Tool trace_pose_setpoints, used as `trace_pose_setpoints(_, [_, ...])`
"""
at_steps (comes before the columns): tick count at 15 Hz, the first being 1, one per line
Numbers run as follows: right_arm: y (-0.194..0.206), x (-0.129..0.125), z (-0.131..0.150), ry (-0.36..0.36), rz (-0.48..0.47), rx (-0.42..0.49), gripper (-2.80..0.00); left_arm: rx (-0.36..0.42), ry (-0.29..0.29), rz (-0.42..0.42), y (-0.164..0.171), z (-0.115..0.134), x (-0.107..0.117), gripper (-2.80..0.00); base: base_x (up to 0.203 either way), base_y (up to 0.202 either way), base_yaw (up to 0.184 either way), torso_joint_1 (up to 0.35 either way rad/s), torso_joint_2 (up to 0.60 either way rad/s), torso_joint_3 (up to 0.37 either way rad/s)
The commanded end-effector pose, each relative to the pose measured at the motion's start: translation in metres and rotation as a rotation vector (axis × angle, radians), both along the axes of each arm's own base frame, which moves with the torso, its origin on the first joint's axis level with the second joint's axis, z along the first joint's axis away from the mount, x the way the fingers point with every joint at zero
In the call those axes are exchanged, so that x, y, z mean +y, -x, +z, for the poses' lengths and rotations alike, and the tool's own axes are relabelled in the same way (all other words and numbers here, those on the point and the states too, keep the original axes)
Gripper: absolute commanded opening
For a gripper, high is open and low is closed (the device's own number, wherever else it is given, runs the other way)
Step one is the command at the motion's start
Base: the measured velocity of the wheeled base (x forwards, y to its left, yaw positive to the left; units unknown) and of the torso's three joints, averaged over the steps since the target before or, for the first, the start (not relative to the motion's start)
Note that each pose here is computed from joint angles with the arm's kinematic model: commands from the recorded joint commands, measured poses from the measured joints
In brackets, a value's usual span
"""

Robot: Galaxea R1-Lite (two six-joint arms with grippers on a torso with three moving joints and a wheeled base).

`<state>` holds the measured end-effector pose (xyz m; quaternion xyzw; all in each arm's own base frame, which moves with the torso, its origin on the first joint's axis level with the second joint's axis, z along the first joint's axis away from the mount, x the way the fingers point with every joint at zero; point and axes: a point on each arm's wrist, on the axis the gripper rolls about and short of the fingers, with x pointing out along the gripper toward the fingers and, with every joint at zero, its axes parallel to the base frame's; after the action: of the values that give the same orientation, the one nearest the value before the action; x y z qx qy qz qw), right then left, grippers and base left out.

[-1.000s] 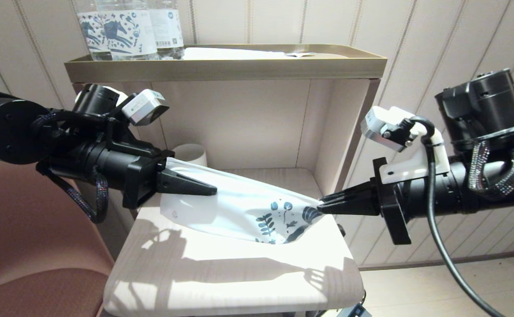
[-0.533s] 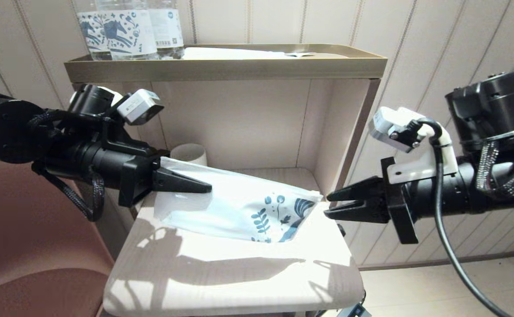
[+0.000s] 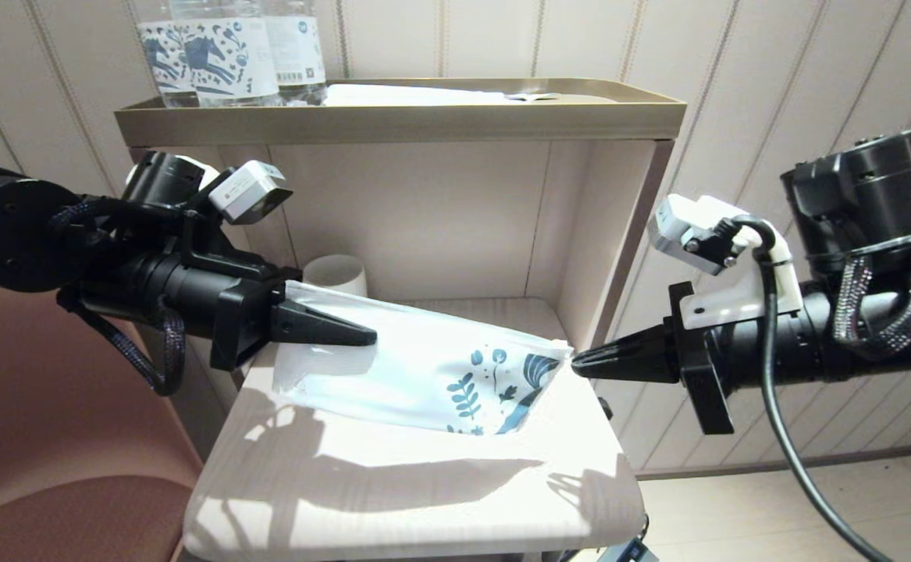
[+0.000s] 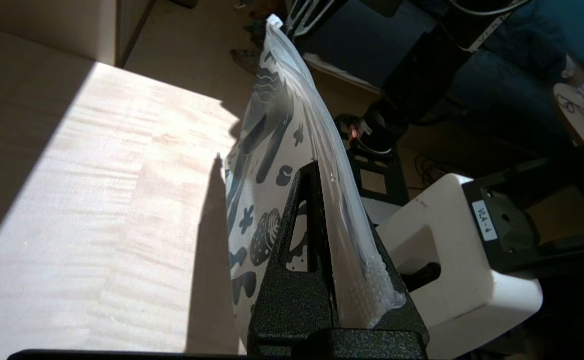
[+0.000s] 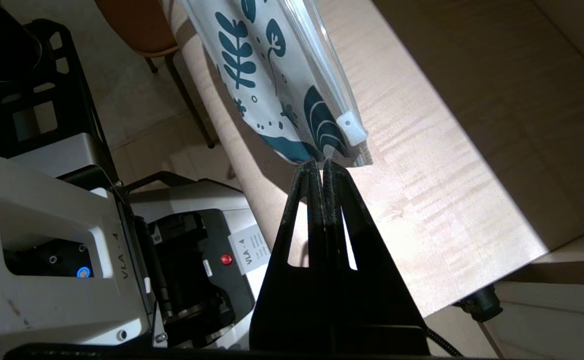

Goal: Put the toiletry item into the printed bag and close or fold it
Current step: Close the strorage bag and place it on the desk

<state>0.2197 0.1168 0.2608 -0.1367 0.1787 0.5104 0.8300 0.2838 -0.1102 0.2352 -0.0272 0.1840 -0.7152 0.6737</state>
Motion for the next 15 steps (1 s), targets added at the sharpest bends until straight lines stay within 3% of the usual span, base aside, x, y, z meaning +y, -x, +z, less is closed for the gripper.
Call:
trace_pose_setpoints(1, [-0.0005, -0.0001, 0.0000, -0.002, 0.004, 0.000, -2.80, 0.005, 0.003, -0.005, -0.0006, -0.0011, -0.0001, -2.80, 0.000, 0.000, 0.000, 0.000, 0.00, 0.000])
trace_pose_setpoints(11, [0.0007, -0.0059, 0.0006, -0.007, -0.026, 0.008, -2.80, 0.017, -0.008, 0.003, -0.0081, -0.0073, -0.0023, -2.80, 0.000, 0.000, 0.000, 0.000, 0.00, 0.000])
trace_pose_setpoints(12, [0.0032, -0.0070, 0.0000, -0.006, -0.030, 0.009, 0.00, 0.020, -0.010, 0.004, -0.0094, -0.0088, -0.0027, -2.80, 0.000, 0.000, 0.000, 0.000, 0.00, 0.000])
trace_pose_setpoints(15, [0.0074, -0.0089, 0.0035, -0.018, -0.035, 0.009, 0.00, 0.027, -0.013, 0.005, -0.0101, -0.0102, -0.0029, -2.80, 0.000, 0.000, 0.000, 0.000, 0.00, 0.000])
